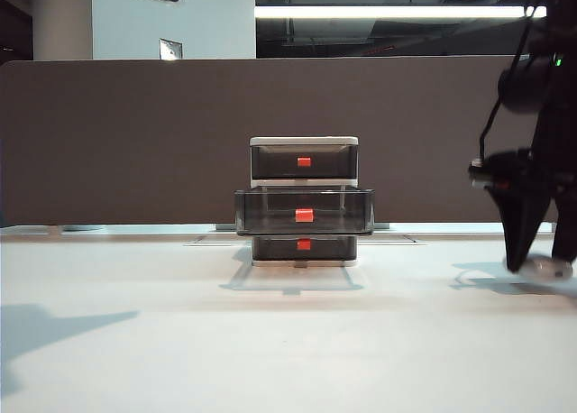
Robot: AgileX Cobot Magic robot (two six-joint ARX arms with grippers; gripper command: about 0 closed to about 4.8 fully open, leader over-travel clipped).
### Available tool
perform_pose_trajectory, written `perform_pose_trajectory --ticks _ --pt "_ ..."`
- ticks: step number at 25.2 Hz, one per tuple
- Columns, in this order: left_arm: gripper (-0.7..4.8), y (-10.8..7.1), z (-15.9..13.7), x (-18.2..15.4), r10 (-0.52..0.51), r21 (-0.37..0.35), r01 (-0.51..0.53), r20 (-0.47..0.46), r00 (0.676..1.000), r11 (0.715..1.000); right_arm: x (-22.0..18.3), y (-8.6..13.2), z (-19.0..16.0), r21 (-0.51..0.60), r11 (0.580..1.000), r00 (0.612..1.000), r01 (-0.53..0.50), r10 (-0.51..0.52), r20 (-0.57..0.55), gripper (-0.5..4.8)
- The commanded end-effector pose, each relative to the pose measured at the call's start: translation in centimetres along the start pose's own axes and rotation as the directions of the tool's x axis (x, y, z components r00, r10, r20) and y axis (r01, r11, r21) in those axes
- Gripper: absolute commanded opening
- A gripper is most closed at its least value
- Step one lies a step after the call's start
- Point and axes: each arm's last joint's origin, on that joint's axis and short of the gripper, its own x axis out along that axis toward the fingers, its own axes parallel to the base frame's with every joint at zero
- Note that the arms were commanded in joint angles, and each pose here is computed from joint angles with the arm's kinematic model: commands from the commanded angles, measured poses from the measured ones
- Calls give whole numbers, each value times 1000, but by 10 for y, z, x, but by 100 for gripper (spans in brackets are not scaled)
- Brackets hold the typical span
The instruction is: Pick up the earphone case on the table, open the lid, insert the wireless earphone on the table into it, close the lid, put the earphone case into the second layer of the drawer, and finally close the drawer.
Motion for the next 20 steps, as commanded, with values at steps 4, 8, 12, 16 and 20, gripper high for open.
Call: perform_pose_trajectory --ticks 4,8,12,16,20 --pt "-6 -2 1 6 -15 -4 15 -11 1000 1000 -57 8 -11 -21 1000 987 1 2 160 147" --pt "-6 -4 -2 12 -29 -29 28 -38 999 999 -93 13 -24 -29 1000 966 -2 9 258 148" --pt "-6 -10 -7 22 -55 -41 52 -82 995 998 -146 23 -50 -57 995 896 -80 96 434 148" --pt "-6 -13 -16 30 -72 -39 68 -124 990 997 -172 28 -68 -77 993 846 -89 116 520 148" --pt "-6 -17 -26 38 -94 -63 87 -134 987 994 -191 31 -83 -96 992 800 -87 127 586 148"
